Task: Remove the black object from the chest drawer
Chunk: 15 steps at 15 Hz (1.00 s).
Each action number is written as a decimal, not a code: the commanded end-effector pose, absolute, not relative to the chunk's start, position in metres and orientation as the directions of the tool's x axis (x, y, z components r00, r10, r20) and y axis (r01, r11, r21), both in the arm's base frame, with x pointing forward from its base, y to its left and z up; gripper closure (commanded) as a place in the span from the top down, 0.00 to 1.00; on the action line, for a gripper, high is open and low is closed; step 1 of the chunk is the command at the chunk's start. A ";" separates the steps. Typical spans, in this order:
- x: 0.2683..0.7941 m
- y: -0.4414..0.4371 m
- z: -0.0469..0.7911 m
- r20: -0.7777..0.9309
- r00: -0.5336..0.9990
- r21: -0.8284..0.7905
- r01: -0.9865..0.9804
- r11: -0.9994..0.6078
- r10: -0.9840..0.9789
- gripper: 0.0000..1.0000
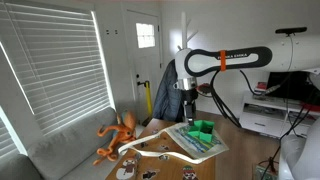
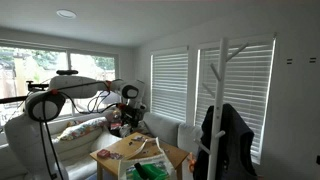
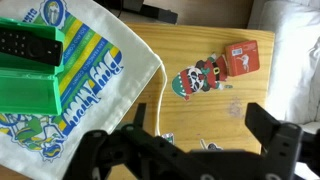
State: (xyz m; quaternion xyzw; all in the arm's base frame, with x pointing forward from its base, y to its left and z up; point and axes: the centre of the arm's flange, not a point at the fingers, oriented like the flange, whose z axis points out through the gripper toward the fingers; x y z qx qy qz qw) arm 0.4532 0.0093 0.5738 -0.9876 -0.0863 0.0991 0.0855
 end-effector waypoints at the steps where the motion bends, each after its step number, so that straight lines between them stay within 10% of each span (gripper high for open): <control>1: 0.453 0.009 0.574 -0.181 0.965 -0.186 0.153 -0.971 0.187 1.00; 15: 0.354 -0.130 0.506 -0.327 0.826 0.016 -0.481 -0.877 -0.459 1.00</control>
